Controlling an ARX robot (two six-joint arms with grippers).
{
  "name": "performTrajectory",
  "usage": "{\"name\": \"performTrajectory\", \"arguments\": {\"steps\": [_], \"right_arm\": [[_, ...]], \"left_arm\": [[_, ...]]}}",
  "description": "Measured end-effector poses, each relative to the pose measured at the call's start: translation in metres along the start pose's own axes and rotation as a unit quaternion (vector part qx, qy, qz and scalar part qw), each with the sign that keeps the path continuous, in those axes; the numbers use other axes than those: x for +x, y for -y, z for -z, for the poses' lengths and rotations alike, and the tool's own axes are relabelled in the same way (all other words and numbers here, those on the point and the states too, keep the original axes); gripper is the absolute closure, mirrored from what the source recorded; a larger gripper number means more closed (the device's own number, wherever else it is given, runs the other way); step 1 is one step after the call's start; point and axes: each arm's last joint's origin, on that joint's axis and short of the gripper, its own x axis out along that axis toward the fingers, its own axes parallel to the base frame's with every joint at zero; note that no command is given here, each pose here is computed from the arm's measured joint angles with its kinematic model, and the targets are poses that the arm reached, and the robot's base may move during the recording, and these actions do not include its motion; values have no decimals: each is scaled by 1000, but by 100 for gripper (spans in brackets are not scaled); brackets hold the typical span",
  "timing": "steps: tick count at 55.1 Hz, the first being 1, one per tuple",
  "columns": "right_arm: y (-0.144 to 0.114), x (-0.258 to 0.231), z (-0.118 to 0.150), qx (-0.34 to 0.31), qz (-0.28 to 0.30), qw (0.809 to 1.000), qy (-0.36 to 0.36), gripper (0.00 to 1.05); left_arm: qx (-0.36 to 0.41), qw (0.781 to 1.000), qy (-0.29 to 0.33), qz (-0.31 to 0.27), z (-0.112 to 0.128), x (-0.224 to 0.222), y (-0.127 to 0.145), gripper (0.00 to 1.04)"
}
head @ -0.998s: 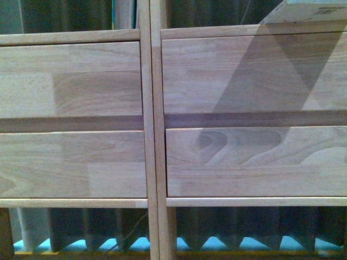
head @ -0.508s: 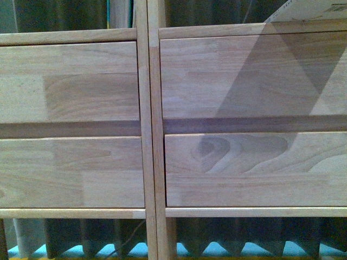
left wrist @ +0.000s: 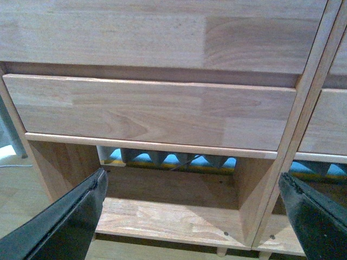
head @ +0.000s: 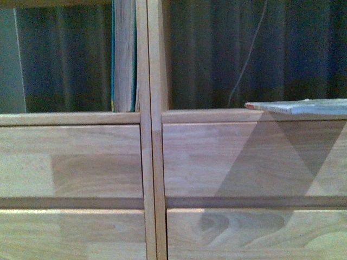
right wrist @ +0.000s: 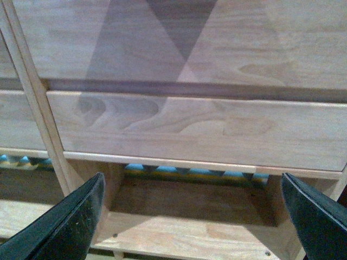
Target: Organize books on shelf
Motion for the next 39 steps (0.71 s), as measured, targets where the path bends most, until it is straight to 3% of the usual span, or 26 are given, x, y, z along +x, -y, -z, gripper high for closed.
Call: {"name": "performTrajectory", "arguments": {"steps": [32, 39], "right_arm": [[0, 0, 0, 0, 0, 1000, 0, 7], [0, 1, -6, 9, 57, 998, 28, 7]], "left_arm": [[0, 1000, 0, 0, 0, 0, 0, 7], [0, 1000, 0, 0, 0, 0, 0, 7]]}}
